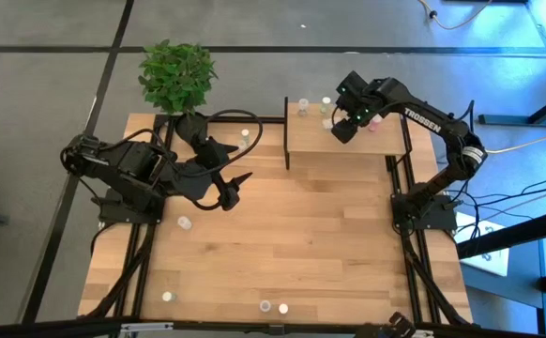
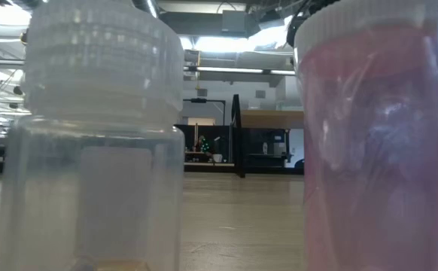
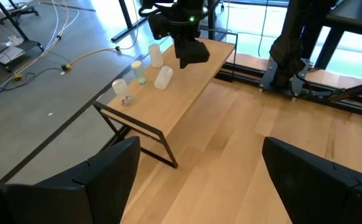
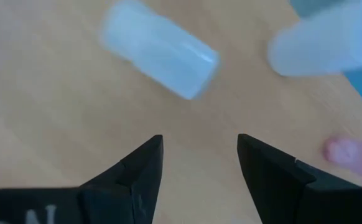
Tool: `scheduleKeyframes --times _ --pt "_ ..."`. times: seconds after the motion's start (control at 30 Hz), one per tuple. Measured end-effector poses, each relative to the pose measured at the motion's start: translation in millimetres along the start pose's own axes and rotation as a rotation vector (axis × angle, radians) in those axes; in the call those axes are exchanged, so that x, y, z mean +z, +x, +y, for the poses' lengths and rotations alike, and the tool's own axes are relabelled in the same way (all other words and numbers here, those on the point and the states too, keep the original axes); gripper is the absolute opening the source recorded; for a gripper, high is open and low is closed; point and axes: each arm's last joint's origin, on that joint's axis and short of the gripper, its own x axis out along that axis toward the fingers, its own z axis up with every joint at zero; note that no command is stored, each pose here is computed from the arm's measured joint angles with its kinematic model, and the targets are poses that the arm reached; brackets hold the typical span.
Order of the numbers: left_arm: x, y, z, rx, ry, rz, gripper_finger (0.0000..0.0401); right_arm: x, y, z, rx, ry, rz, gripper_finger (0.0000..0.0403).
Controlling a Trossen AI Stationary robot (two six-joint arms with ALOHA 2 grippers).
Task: Pick and place medicine bottles onto shelf by color
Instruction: Put the bottom white pill bottle aligned with the other white pill bottle on the shelf
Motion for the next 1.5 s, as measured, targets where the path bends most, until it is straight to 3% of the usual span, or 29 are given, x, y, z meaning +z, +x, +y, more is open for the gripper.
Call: scheduleKeyframes --times 0.27,0.47,0.6,0.83,1.0,1.27,1.5 --pt "0.0 -0.1 -0.1 0.0 0.001 0.0 0.0334 -3.6 -22.2 20.0 0.035 -0.283 -0.126 0.0209" --pt "0.0 0.0 0.0 0.0 0.002 0.0 0.0334 -4.3 -36.5 27.5 0.066 -0.617 -0.247 0.0209" --pt "0.0 0.0 0.0 0.001 0.002 0.0 0.0334 -3.4 -37.4 30.5 0.086 -0.721 -0.275 0.0209" --pt "0.6 -0.1 1.3 0.047 0.004 -0.023 0.0334 -2.7 -37.6 30.7 0.093 -0.788 -0.292 0.0209" --pt "2.7 3.1 6.3 0.118 -0.002 -0.048 0.0334 -1.2 -38.8 34.2 0.196 -0.802 -0.347 0.0209" --pt "6.4 20.1 25.0 0.159 -0.023 0.01 0.0334 5.1 -37.6 35.0 0.178 -0.845 -0.399 0.0209" --pt "11.6 33.0 41.9 0.218 0.035 0.032 0.0334 10.0 -30.1 35.1 0.175 -0.843 -0.387 0.0209"
